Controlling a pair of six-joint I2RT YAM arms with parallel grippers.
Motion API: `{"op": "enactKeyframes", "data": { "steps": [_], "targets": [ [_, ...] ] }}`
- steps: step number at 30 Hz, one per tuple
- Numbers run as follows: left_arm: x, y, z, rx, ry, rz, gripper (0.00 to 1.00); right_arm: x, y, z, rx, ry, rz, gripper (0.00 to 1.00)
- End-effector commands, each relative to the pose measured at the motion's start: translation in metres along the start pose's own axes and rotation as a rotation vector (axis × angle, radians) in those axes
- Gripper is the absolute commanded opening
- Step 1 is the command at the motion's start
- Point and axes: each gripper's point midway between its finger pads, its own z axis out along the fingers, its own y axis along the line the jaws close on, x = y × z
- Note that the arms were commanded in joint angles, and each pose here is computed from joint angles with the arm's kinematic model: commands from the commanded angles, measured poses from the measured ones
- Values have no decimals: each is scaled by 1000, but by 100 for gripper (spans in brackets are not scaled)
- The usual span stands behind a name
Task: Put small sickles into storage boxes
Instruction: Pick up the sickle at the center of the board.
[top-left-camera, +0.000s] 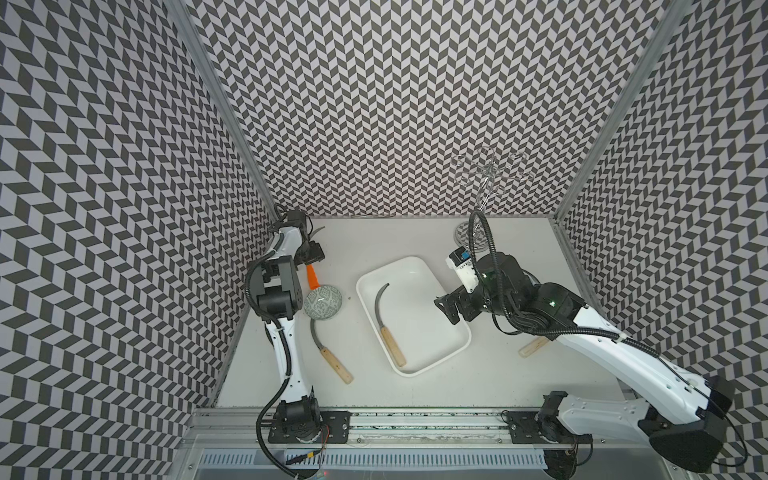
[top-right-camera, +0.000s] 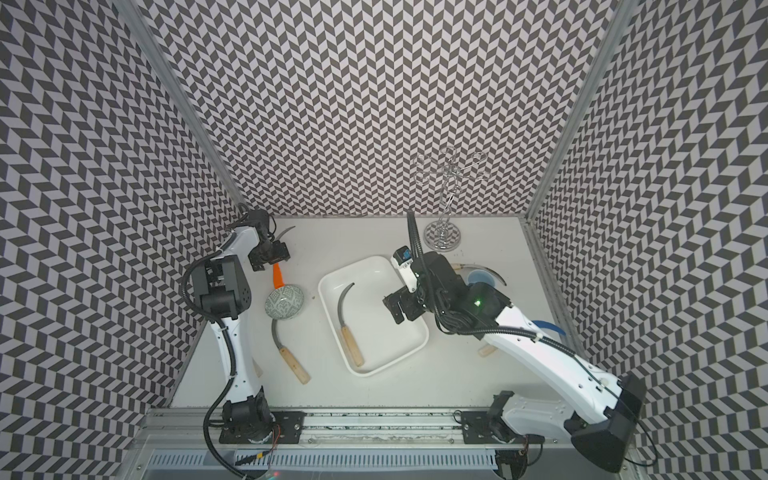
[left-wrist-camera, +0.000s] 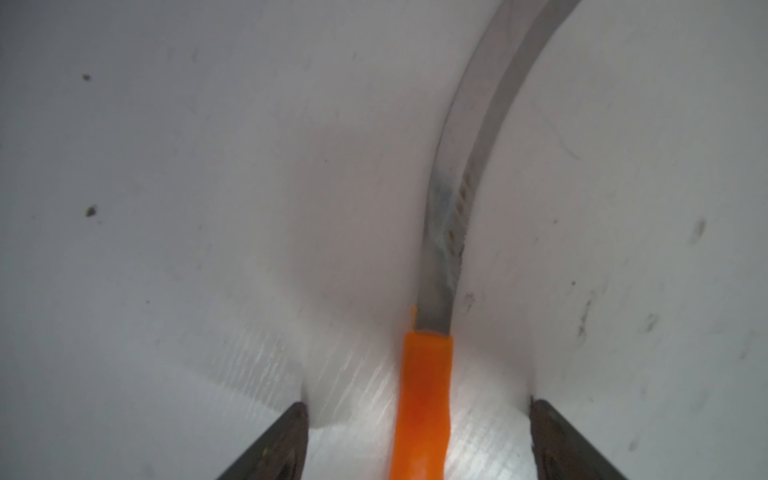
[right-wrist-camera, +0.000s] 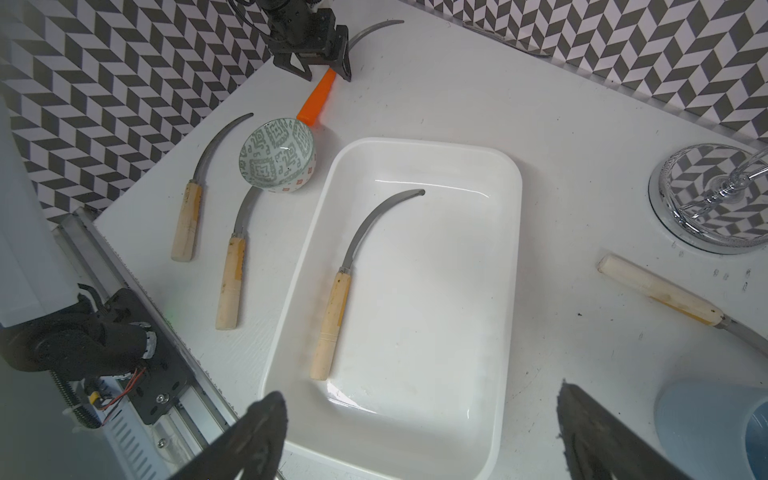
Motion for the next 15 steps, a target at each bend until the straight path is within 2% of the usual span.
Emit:
{"op": "enactKeyframes", "data": {
  "steps": [1,15],
  "targets": [
    [16,0,24,0,59,10,83,-14,0,-5,-3,-33,-8,100],
    [28,0,32,5,92,5,63,-15,1,-5,-8,-33,16,100]
  ]
}}
